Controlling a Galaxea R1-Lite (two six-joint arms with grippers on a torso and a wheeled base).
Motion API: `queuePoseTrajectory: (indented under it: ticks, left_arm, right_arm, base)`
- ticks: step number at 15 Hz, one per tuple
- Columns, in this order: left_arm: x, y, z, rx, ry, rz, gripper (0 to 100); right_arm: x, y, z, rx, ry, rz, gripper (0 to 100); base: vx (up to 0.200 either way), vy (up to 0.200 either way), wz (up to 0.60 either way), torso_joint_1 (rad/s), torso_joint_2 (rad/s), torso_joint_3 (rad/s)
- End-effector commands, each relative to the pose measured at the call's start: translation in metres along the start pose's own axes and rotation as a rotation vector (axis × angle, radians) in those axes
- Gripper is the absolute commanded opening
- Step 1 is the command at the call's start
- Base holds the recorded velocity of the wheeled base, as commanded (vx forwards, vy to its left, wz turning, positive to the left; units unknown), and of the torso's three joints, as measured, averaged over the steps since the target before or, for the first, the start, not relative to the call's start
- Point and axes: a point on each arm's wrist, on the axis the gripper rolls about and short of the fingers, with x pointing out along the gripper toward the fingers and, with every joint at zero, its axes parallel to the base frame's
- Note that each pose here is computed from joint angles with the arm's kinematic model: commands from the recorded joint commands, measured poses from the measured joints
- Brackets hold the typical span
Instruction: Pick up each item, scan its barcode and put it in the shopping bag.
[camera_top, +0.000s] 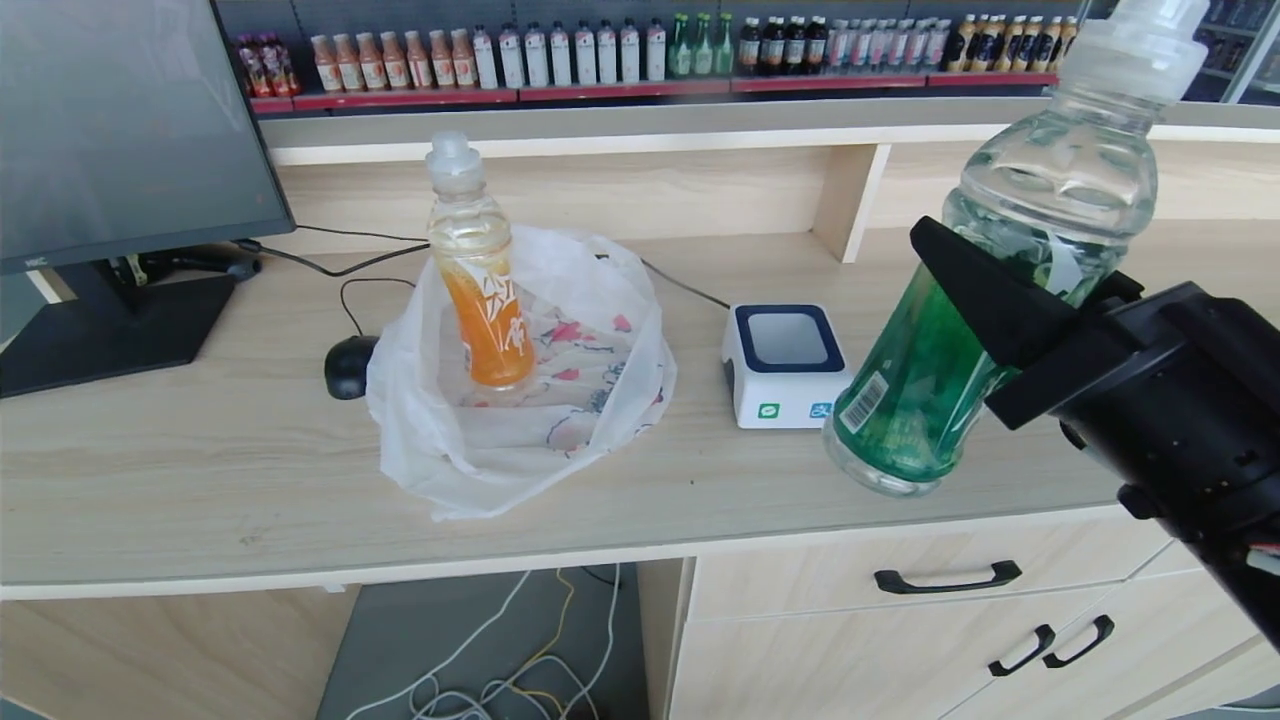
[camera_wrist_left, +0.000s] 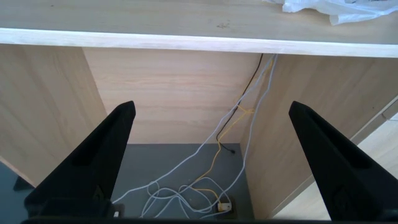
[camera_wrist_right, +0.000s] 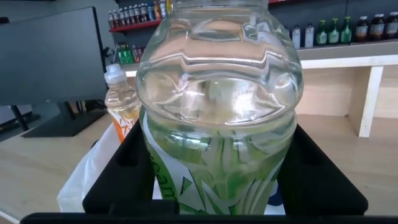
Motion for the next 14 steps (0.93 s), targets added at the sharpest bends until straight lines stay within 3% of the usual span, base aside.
queuePoseTrajectory:
  ticks: [1, 11, 14]
  left_arm:
    - [0.0, 0.0, 0.0, 0.0, 0.0, 0.0, 100]
    - [0.0, 0.0, 0.0, 0.0, 0.0, 0.0, 100]
    - [0.0, 0.0, 0.0, 0.0, 0.0, 0.0, 100]
  right_arm:
    - [0.001, 0.0, -0.001, 0.0, 0.001, 0.0, 0]
    - [0.028, 0.007, -0.018, -0.037, 0.025, 0.002, 0]
    - [0.043, 0.011, -0.031, -0.139, 0.043, 0.007, 0]
  base:
    - [0.0, 0.0, 0.0, 0.0, 0.0, 0.0]
    - [0.0, 0.0, 0.0, 0.0, 0.0, 0.0]
    - [0.0, 0.0, 0.0, 0.0, 0.0, 0.0]
